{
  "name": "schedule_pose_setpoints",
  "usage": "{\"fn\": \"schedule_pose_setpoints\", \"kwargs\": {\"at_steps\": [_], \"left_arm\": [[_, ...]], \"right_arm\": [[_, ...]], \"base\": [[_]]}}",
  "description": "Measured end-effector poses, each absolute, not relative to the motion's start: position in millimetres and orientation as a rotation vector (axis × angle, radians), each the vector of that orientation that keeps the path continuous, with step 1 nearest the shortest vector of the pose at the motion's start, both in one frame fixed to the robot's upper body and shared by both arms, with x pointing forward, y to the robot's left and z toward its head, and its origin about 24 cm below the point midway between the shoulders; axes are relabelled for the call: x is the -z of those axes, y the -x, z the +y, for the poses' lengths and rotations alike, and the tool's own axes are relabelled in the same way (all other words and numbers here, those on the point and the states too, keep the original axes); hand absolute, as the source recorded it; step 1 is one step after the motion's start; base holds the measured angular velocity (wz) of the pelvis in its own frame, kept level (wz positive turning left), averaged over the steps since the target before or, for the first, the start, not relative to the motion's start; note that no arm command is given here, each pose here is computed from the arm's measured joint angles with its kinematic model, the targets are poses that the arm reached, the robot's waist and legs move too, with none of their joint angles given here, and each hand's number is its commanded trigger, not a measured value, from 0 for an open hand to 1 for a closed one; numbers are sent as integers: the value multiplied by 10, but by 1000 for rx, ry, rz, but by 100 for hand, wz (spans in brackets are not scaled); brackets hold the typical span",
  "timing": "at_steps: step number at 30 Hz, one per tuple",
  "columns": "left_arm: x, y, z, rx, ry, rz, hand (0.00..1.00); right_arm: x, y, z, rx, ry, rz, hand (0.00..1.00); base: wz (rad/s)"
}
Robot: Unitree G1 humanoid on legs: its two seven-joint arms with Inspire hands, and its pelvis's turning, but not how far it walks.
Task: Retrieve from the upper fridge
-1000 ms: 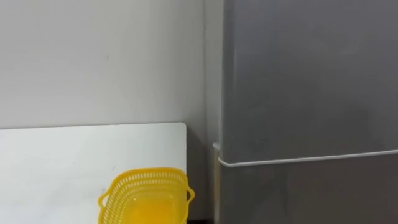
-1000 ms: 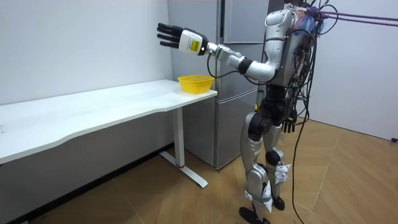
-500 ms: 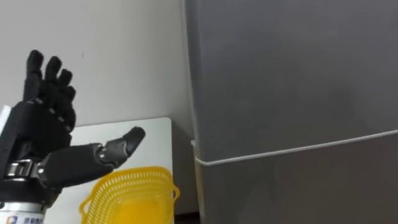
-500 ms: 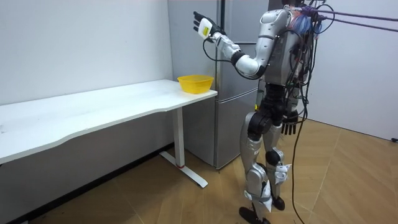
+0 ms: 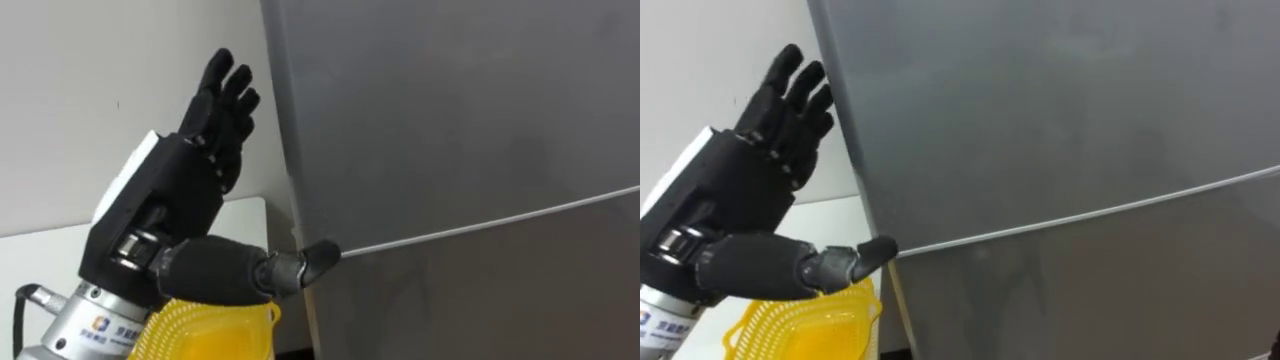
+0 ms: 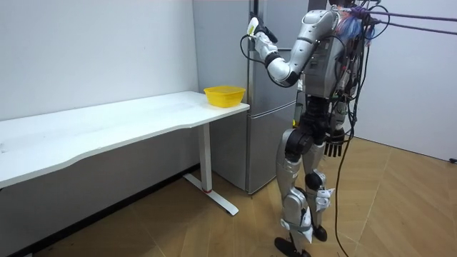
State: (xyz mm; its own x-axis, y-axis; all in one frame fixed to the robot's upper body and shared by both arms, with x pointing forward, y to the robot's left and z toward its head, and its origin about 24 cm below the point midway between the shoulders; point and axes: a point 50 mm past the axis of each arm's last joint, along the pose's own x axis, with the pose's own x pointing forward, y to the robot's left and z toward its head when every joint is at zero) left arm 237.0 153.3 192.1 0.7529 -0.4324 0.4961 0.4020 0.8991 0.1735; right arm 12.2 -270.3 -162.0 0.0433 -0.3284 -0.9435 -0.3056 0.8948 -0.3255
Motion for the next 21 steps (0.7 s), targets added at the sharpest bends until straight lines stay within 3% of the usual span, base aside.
{"fn": "schedule_pose_setpoints", "kwargs": {"at_steps": [7,8,9,10,11,21], "left_arm": [[-1900,-2371,1451,517,-61,-538,0],[-1901,-2370,1449,521,-62,-539,26],[-1900,-2369,1448,524,-63,-539,45],[-1900,-2369,1447,527,-64,-539,93],[-1900,-2368,1446,529,-65,-538,100],[-1932,-2380,1506,484,-65,-550,100]], "right_arm": [[1624,-174,-2696,-3,530,1548,0],[1625,-174,-2695,-4,531,1550,0],[1625,-178,-2694,-5,531,1550,0],[1625,-183,-2694,-6,531,1551,0],[1625,-189,-2694,-6,532,1550,0],[1622,-204,-2702,-30,541,1553,0]], "base": [[0],[0],[0],[0],[0],[1]]}}
